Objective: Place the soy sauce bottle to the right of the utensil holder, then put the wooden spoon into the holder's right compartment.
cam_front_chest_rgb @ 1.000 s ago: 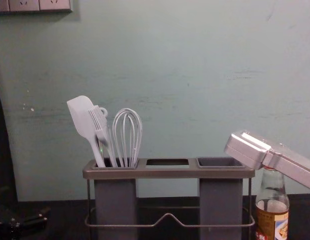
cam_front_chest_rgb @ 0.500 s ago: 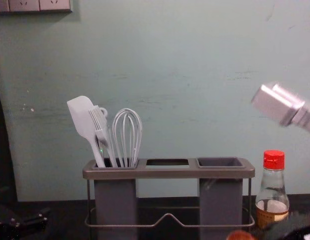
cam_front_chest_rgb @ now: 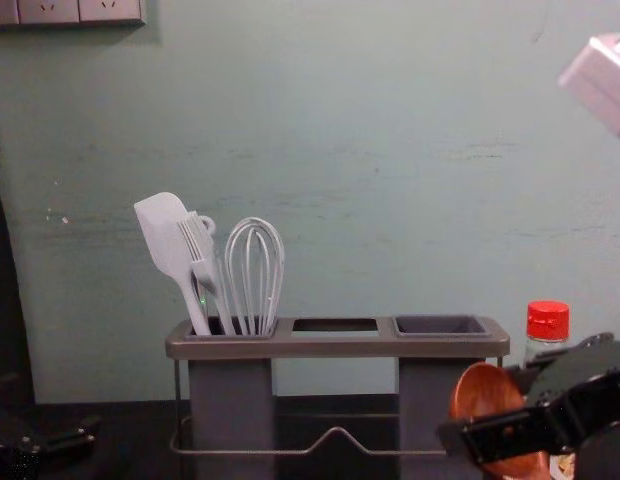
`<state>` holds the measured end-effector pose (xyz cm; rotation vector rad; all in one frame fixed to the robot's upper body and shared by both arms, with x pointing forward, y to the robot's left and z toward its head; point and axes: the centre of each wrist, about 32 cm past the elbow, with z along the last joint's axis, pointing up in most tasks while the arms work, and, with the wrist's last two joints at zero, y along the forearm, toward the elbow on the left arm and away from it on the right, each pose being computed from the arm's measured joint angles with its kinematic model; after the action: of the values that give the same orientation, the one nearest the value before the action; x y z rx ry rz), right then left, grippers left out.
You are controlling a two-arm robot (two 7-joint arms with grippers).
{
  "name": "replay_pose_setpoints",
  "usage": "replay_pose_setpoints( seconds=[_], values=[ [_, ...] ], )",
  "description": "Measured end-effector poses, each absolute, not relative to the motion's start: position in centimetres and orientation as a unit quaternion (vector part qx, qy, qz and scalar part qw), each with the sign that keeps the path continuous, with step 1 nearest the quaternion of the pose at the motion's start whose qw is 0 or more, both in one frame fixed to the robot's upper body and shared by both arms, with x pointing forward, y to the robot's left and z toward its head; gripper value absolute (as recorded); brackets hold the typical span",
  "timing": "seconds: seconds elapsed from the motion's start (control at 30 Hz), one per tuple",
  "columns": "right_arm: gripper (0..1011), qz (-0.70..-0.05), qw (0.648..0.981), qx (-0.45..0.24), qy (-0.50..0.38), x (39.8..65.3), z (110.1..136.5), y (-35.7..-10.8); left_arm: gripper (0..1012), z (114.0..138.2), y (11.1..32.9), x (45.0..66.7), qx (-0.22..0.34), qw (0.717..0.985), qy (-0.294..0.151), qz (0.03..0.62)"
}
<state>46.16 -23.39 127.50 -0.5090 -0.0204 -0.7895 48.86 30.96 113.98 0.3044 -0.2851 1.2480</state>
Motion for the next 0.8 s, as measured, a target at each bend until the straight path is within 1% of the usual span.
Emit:
replay_pose_setpoints(
  seconds=[0.23, 0.43, 0.53, 0.8],
  values=[
    [833, -0.388, 0.893, -0.226, -0.027, 45.5, 128.4, -23.7, 1011, 114.0, 31.0, 48.9, 0.141, 0.791, -0.132, 0.580],
    [833, -0.393, 0.896, -0.198, -0.056, 44.4, 129.8, -23.8, 1011, 114.0, 31.0, 48.9, 0.141, 0.791, -0.132, 0.580],
    [833, -0.395, 0.898, -0.174, -0.081, 43.8, 130.7, -23.9, 1011, 114.0, 31.0, 48.9, 0.141, 0.791, -0.132, 0.580],
    [833, -0.400, 0.900, -0.125, -0.120, 43.3, 132.1, -24.0, 1011, 114.0, 31.0, 48.9, 0.141, 0.791, -0.132, 0.580]
  ],
)
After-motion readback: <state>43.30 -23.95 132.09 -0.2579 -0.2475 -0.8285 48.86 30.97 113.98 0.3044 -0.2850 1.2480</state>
